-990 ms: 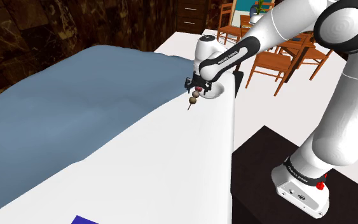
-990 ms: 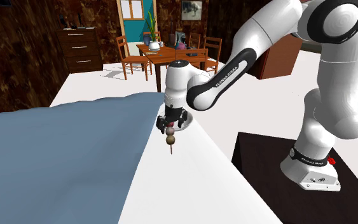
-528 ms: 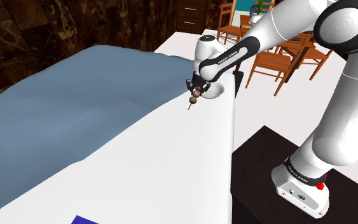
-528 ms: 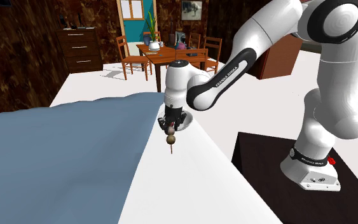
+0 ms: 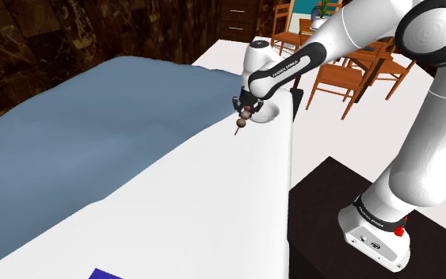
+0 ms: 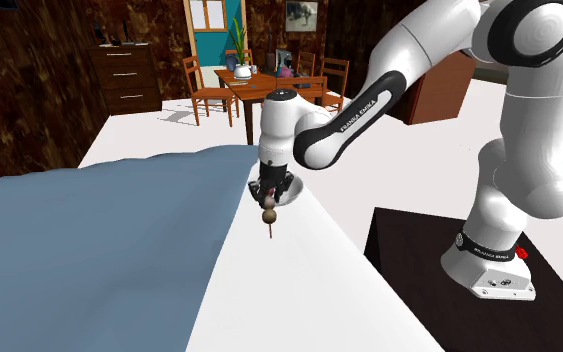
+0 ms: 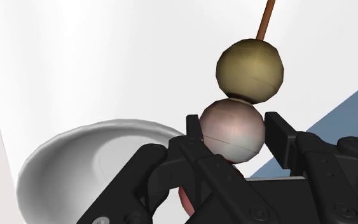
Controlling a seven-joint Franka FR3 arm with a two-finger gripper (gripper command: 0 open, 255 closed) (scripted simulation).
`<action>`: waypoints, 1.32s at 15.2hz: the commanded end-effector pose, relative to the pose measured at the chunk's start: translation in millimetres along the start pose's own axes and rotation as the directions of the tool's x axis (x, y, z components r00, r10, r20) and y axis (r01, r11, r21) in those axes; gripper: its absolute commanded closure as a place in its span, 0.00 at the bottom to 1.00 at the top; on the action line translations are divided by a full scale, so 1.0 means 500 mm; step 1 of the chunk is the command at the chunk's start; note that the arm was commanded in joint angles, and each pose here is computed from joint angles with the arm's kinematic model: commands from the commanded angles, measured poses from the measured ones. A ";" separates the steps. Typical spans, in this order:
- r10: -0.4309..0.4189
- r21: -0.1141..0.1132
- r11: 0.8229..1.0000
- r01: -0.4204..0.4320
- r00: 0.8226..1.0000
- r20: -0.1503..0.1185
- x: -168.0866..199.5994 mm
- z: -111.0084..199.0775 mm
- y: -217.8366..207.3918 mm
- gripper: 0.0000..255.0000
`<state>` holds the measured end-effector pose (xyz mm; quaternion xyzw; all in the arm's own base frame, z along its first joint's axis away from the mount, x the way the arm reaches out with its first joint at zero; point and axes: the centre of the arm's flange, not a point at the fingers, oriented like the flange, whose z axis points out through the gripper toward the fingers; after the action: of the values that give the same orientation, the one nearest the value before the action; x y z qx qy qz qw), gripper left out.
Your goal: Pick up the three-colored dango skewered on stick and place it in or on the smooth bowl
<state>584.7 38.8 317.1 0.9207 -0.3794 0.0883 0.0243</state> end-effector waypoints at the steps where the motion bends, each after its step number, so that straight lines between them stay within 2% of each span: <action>1: 0.000 0.000 1.000 0.000 1.000 0.000 0.003 -0.019 -0.002 1.00; 20: 0.000 0.000 1.000 0.000 1.000 0.000 0.040 -0.216 -0.006 1.00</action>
<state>585.6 39.6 421.8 0.9207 -0.3794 0.0883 0.0244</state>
